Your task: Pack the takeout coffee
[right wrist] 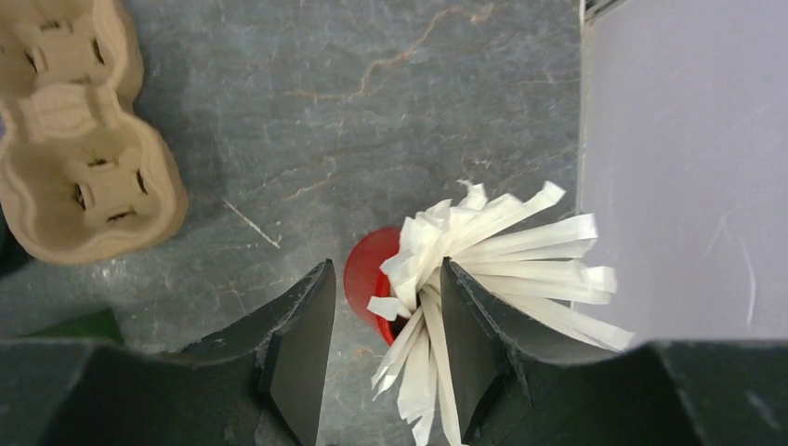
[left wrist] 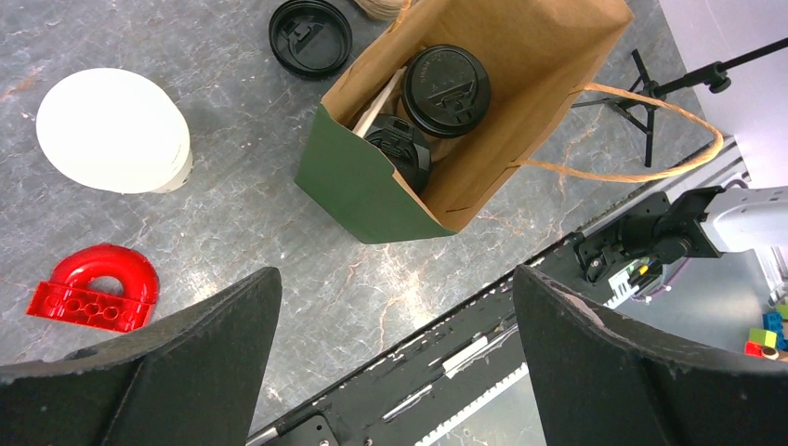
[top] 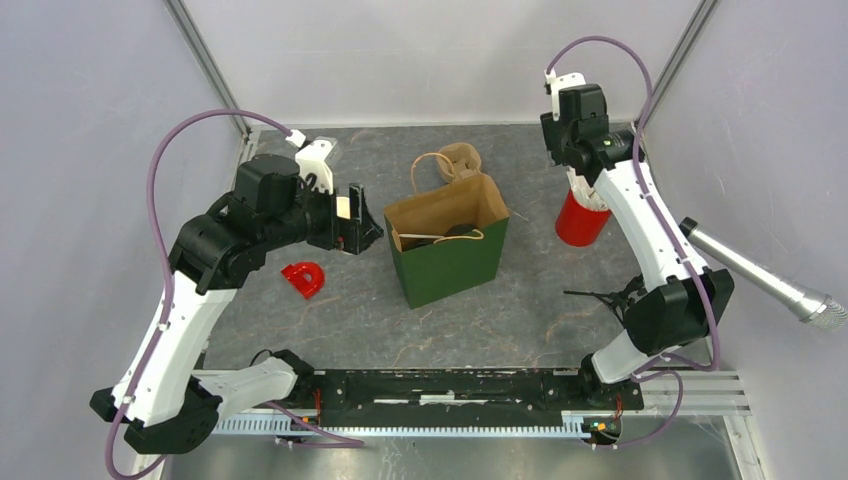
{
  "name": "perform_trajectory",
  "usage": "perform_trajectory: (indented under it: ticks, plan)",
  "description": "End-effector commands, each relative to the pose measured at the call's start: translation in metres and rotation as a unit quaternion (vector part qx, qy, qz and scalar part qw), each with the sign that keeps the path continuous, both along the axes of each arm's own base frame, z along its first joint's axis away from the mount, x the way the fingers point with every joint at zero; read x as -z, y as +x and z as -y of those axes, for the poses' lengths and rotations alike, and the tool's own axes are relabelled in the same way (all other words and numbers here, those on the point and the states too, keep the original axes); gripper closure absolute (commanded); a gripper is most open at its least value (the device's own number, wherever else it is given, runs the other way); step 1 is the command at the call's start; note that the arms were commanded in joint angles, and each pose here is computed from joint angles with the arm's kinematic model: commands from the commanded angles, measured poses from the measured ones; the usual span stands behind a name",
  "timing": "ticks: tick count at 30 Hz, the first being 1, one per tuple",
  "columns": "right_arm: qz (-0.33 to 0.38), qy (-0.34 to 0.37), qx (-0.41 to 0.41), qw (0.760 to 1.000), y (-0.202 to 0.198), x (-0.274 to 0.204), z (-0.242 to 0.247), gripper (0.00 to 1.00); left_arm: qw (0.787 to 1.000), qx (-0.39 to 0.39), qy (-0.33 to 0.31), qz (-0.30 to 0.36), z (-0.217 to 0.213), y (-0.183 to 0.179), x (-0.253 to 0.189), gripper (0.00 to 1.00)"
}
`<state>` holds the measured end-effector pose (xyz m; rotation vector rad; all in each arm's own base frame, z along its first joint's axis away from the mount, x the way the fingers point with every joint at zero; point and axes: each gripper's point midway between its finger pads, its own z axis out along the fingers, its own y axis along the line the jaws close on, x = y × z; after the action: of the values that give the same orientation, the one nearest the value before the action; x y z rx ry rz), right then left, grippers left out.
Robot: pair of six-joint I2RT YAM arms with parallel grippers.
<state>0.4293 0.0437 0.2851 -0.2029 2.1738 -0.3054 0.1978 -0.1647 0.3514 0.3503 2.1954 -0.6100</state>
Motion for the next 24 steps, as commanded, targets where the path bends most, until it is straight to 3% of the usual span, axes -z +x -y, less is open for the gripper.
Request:
perform_trajectory:
  ticks: [1,11,16,21,24]
  plan:
    - [-0.006,-0.002,-0.016,1.000,0.003,0.010,-0.005,0.49,0.999,0.012,-0.020,0.023,0.004,0.000,-0.018,0.00]
    - [-0.005,-0.051,-0.009,0.999,0.008,0.029,0.009,0.62,0.999,0.007,-0.018,0.028,0.001,-0.001,-0.018,0.00]
    - [-0.005,-0.051,-0.009,0.999,0.010,0.029,0.009,0.76,0.999,0.007,-0.017,0.028,0.002,0.001,-0.019,0.00]
    - [0.015,-0.050,-0.007,0.999,0.012,0.012,0.009,0.79,1.000,0.008,-0.015,0.026,0.003,0.002,-0.017,0.00]
    - [0.020,-0.053,-0.010,0.998,0.013,0.005,0.009,0.89,1.000,0.009,-0.014,0.024,0.004,0.003,-0.016,0.00]
